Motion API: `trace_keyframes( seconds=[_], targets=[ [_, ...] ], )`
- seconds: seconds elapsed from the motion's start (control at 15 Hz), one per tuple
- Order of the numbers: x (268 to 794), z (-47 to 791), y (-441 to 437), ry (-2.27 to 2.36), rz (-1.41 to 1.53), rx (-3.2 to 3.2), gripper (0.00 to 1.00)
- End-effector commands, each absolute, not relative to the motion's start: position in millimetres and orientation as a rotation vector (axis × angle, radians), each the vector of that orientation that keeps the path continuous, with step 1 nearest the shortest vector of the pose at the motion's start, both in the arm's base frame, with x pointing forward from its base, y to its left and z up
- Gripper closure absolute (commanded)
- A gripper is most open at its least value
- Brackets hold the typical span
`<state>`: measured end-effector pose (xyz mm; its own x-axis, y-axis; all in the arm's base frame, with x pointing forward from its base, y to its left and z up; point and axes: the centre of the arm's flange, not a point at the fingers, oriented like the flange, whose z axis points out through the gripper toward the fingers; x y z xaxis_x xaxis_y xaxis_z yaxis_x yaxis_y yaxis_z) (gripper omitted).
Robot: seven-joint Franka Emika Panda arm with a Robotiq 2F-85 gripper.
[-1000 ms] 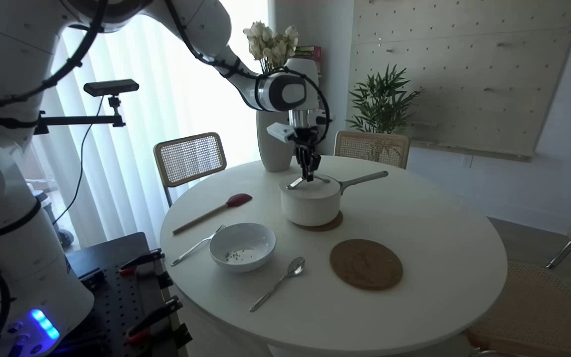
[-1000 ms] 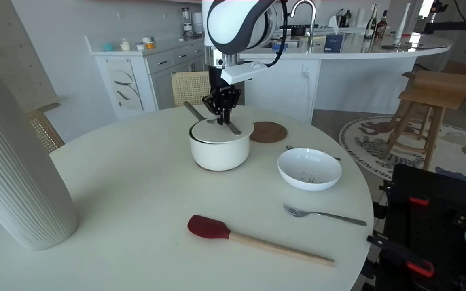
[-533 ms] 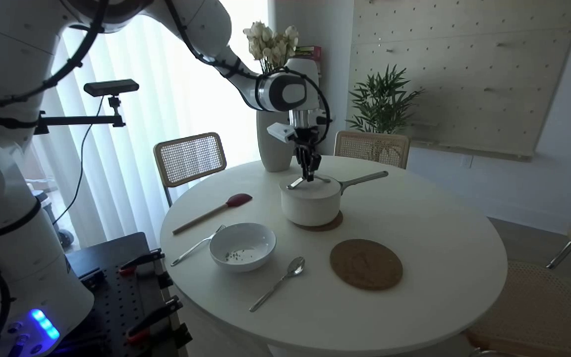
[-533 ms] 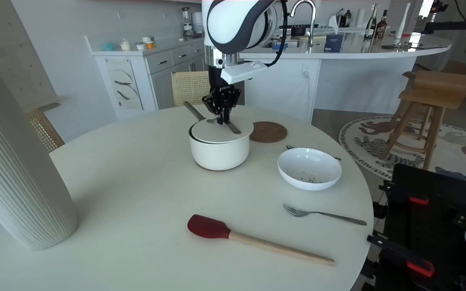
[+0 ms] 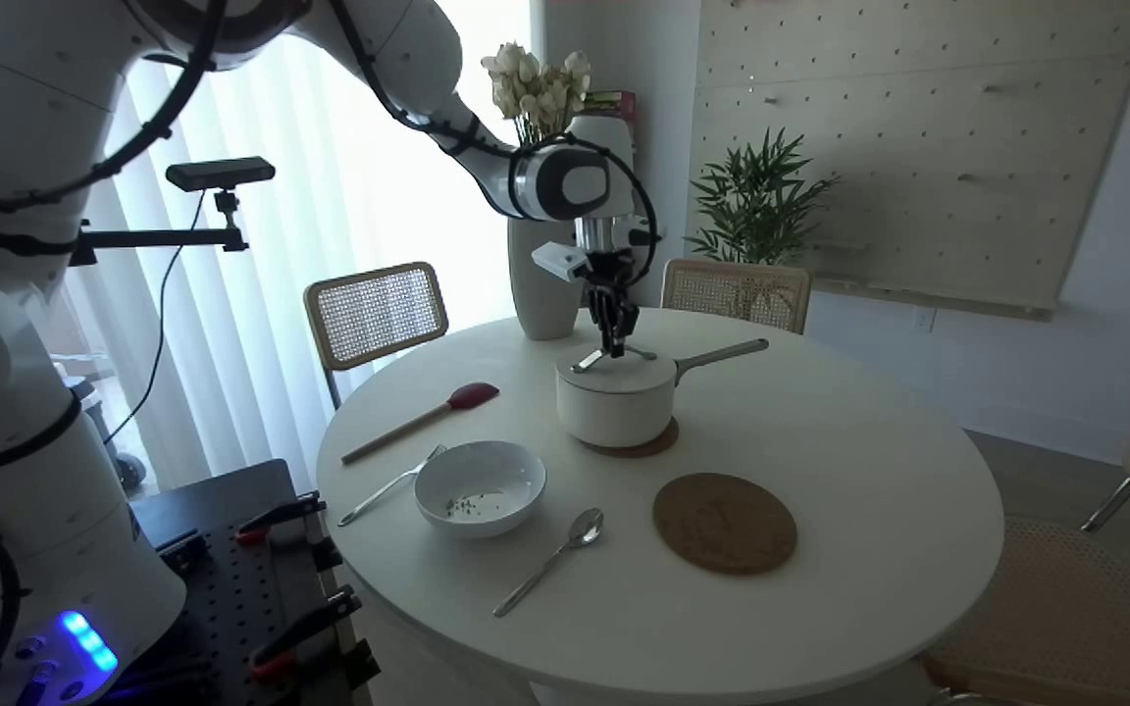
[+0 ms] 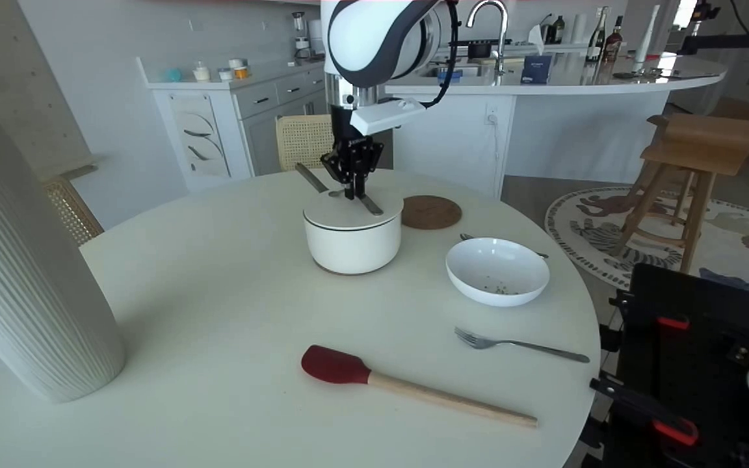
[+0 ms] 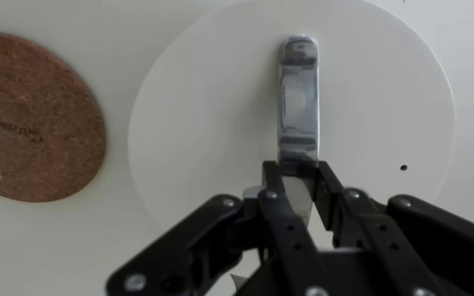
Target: Take the broccoli from the white bowl and put it in the white pot then take the wooden spatula out of the pot and put it on the table then put the white lid on the pot
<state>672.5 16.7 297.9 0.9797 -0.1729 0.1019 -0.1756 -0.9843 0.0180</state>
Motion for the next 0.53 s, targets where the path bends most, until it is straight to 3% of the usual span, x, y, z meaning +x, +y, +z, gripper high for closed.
trace_keyframes(
  seconds=[0.0, 0.47],
  targets=[
    [687.4, 307.6, 14.3, -0.252, 0.173, 3.092, 0.94],
    [689.7, 304.9, 14.0, -0.255, 0.14, 3.095, 0.94]
  ],
)
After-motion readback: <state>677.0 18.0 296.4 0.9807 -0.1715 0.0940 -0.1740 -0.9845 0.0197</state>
